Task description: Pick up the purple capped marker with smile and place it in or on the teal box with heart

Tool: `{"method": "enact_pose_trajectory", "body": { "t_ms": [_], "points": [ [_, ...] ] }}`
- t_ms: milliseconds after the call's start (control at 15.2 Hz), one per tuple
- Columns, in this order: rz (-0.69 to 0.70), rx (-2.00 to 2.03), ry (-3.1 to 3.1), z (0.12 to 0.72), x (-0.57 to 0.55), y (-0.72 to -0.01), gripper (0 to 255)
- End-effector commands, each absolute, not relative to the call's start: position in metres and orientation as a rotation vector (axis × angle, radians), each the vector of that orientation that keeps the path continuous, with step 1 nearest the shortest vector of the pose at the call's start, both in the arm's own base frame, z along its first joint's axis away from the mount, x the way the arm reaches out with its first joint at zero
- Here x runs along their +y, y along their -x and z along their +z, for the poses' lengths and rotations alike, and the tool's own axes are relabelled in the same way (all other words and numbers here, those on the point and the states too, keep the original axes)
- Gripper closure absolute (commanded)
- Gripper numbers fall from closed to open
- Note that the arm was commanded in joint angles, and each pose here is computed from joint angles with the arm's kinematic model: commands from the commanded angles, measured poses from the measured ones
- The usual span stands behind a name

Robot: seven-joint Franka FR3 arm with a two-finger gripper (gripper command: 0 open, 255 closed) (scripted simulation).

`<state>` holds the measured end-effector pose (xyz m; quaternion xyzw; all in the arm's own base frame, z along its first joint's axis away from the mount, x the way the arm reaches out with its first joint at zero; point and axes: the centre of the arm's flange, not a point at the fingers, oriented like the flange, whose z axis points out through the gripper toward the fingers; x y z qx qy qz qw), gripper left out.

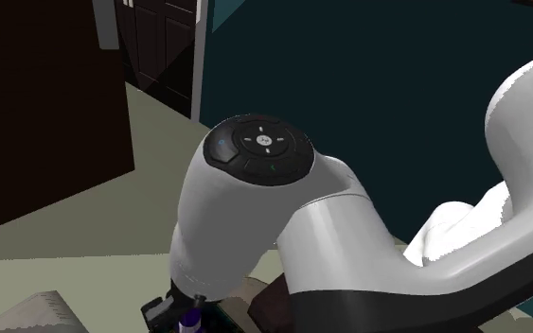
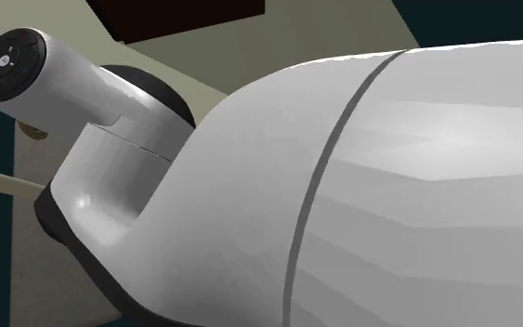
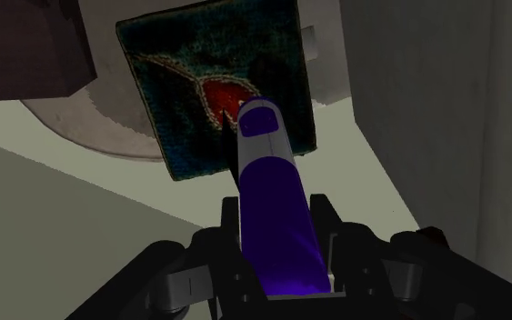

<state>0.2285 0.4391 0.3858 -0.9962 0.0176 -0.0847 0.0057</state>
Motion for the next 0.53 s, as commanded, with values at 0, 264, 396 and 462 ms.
{"method": "enact_pose_trajectory", "body": {
  "t_ms": [0,264,396,462],
  "points": [
    [-0.266,0.056,3.118,0.376,0.440,-0.228,255],
    [-0.266,0.056,3.118,0.355,0.440,-0.228,255],
    [-0.266,0.056,3.118,0.345,0.440,-0.228,255],
    [-0.266,0.056,3.118,0.339,0.440,-0.228,255]
  ]
}}
